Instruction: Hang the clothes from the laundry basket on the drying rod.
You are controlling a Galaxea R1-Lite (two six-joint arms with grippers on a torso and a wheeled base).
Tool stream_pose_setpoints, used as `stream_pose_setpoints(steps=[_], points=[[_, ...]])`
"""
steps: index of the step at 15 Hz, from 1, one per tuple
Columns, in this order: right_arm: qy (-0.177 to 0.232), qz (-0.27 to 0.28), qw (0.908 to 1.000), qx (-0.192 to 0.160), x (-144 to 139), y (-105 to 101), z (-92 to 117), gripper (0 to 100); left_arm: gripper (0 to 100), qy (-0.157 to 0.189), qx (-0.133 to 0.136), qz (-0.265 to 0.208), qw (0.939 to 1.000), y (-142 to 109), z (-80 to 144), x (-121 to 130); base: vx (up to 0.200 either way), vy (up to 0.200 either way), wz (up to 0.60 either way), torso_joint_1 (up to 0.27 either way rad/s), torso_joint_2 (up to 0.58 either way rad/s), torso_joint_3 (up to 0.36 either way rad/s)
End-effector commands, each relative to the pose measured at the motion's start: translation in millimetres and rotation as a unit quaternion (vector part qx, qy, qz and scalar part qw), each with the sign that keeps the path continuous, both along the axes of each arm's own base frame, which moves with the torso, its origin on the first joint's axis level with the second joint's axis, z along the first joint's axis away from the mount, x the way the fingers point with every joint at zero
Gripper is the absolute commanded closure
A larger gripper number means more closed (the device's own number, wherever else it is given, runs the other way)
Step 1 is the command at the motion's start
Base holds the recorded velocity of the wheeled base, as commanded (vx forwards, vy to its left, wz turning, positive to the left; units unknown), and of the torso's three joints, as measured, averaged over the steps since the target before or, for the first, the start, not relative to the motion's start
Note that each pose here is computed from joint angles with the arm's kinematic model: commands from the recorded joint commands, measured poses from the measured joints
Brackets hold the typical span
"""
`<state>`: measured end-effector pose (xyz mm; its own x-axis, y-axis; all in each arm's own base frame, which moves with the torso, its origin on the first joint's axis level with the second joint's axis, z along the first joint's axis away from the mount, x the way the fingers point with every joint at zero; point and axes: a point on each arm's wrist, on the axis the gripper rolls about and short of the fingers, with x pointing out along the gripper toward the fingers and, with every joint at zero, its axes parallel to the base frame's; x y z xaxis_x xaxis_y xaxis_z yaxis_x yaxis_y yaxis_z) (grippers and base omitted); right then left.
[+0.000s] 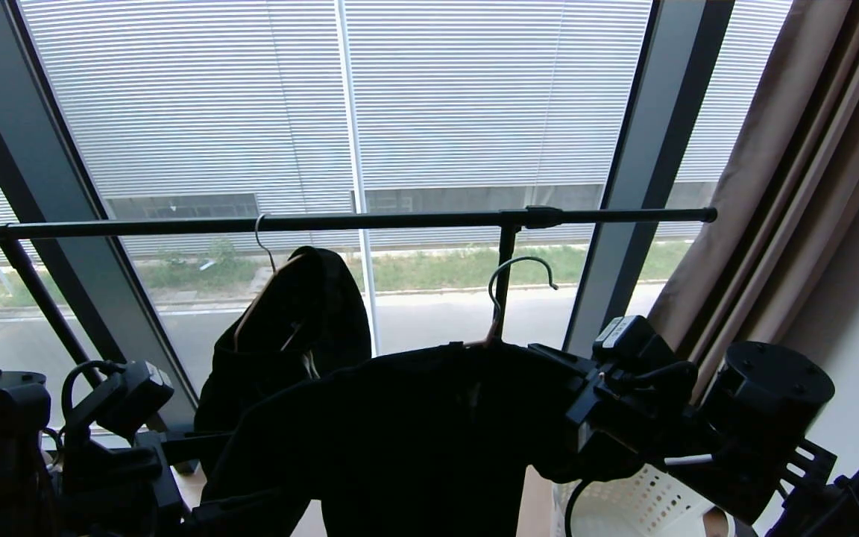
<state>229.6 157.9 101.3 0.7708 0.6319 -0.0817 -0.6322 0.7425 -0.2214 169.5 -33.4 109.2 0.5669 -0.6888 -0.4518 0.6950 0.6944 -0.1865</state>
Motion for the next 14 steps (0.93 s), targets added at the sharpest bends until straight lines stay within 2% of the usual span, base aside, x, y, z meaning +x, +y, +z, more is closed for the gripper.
stream_pose_setpoints(steps=[1, 10, 11, 14], points=[[0.000, 0.000, 1.0000, 0.000, -0.1, 0.0, -0.3, 100, 0, 0.001, 0.000, 0.001, 1.0000, 0.3, -0.3, 0.1, 0.000, 0.000, 0.00, 0.000, 0.00, 0.000], [0.006, 0.012, 0.9999, -0.002, -0.2, 0.6, -3.4, 100, 0, 0.007, -0.004, -0.006, 0.9999, -0.8, -6.2, 7.1, 0.000, 0.000, 0.00, 0.000, 0.00, 0.000], [0.006, 0.012, 0.9999, -0.002, -0.9, 0.1, -3.1, 100, 100, 0.007, -0.004, -0.006, 0.9999, -1.0, -6.9, 8.8, 0.000, 0.000, 0.00, 0.000, 0.00, 0.000], [0.005, 0.013, 0.9999, -0.001, -1.0, 0.1, -2.5, 100, 100, 0.014, -0.004, -0.001, 0.9999, 0.5, -11.6, 13.1, 0.000, 0.000, 0.00, 0.000, 0.00, 0.000]])
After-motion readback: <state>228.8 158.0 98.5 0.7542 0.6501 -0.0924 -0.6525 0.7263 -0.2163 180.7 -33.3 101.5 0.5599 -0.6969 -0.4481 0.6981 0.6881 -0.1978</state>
